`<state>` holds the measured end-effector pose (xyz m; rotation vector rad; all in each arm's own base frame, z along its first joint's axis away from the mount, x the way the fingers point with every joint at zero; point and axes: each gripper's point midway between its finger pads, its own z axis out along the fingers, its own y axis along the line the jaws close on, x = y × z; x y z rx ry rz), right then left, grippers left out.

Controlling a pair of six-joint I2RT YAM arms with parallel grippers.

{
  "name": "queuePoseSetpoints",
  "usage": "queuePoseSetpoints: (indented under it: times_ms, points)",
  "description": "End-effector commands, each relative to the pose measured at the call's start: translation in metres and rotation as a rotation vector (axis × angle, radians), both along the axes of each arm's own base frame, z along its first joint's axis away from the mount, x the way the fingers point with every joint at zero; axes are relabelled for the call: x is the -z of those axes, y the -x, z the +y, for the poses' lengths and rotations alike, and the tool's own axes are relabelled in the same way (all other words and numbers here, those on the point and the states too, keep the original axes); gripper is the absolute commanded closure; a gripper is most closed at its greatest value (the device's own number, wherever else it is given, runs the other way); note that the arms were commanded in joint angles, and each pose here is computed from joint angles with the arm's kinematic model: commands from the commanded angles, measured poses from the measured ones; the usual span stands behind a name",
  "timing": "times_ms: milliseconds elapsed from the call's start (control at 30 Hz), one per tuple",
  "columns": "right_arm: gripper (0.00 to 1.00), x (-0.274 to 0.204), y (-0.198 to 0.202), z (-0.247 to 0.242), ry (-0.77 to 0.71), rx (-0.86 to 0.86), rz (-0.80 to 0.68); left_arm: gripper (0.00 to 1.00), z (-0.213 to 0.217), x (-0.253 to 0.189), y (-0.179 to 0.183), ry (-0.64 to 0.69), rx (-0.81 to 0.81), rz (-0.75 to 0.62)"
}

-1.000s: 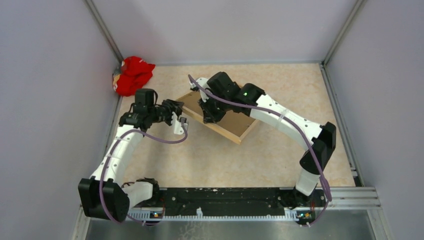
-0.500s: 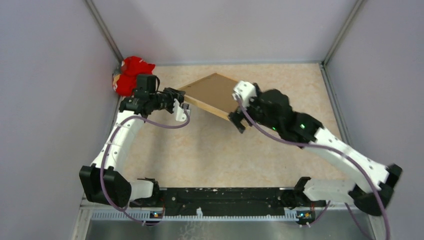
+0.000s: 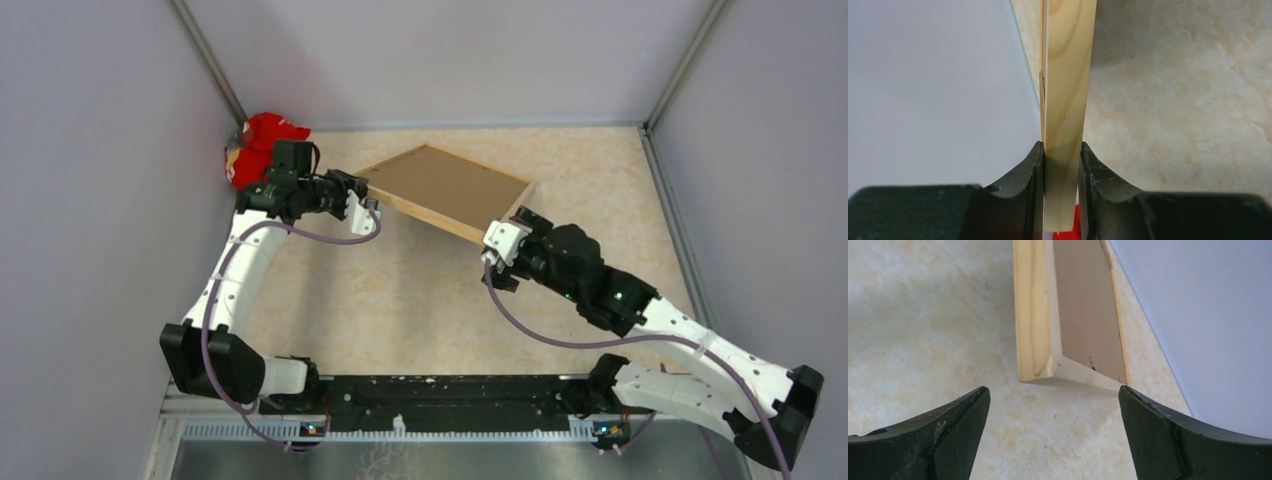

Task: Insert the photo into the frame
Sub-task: Turn over the photo frame at the center of the board.

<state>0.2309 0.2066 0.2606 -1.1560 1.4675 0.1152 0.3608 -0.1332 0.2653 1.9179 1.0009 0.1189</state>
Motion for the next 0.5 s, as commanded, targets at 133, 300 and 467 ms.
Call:
queuePoseSetpoints:
  times_ms: [133, 300, 467]
  points:
    - [0.03, 0.003, -0.03, 0.025, 0.073, -0.04, -0.142, 1.0, 0.002, -0.014, 0.008, 0.03, -0.019, 0.004]
    - [0.1, -0.003, -0.05, 0.034, 0.108, -0.018, -0.21, 1.0, 0.002, -0.012, 0.009, 0.033, -0.019, 0.006]
    - [0.23, -0.014, -0.061, 0.039, 0.107, 0.008, -0.269, 1.0, 0.003, -0.008, 0.01, 0.03, -0.026, 0.014]
